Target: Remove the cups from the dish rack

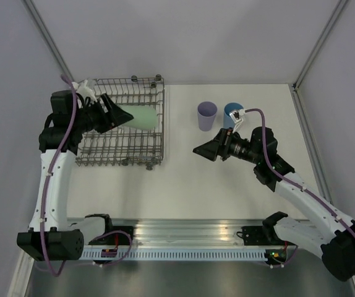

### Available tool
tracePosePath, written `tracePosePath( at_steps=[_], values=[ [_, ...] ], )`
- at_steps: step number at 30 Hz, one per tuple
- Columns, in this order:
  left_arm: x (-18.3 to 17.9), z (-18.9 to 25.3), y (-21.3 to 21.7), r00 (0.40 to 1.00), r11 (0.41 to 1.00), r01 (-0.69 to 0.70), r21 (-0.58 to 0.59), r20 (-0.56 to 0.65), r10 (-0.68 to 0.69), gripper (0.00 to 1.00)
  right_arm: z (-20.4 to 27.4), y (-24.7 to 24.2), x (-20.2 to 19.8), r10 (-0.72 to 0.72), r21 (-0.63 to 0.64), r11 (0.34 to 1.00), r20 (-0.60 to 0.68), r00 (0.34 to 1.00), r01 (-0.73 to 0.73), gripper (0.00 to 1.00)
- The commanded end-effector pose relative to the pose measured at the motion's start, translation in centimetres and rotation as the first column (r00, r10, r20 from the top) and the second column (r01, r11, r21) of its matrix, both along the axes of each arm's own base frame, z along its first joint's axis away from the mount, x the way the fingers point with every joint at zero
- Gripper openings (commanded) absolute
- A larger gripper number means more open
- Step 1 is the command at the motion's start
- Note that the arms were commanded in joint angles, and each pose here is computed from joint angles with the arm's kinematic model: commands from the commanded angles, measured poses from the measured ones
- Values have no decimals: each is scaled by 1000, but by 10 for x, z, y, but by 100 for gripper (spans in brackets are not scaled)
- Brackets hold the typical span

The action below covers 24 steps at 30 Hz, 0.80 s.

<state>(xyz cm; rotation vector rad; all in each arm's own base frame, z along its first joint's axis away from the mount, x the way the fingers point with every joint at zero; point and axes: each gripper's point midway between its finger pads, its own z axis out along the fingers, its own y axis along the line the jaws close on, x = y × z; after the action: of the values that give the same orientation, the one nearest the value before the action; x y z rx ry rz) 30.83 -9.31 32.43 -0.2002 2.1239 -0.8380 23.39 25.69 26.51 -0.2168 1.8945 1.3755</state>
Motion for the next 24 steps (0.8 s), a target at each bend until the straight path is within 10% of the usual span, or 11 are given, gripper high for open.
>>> tracePosePath(
  at_steps=[1, 19, 24],
  values=[
    [-19, 28, -59, 973, 963, 219, -160, 108, -203, 2, 54, 23, -19, 101, 131, 984, 170, 980, -124, 90],
    [-78, 39, -132, 854, 740, 520, -427, 242, -460, 2, 85, 19, -29, 70, 183, 975, 280, 957, -125, 84],
    [-87, 33, -142, 842, 704, 537, -465, 239, -484, 2, 102, 17, -34, 62, 239, 960, 319, 946, -143, 61]
  ],
)
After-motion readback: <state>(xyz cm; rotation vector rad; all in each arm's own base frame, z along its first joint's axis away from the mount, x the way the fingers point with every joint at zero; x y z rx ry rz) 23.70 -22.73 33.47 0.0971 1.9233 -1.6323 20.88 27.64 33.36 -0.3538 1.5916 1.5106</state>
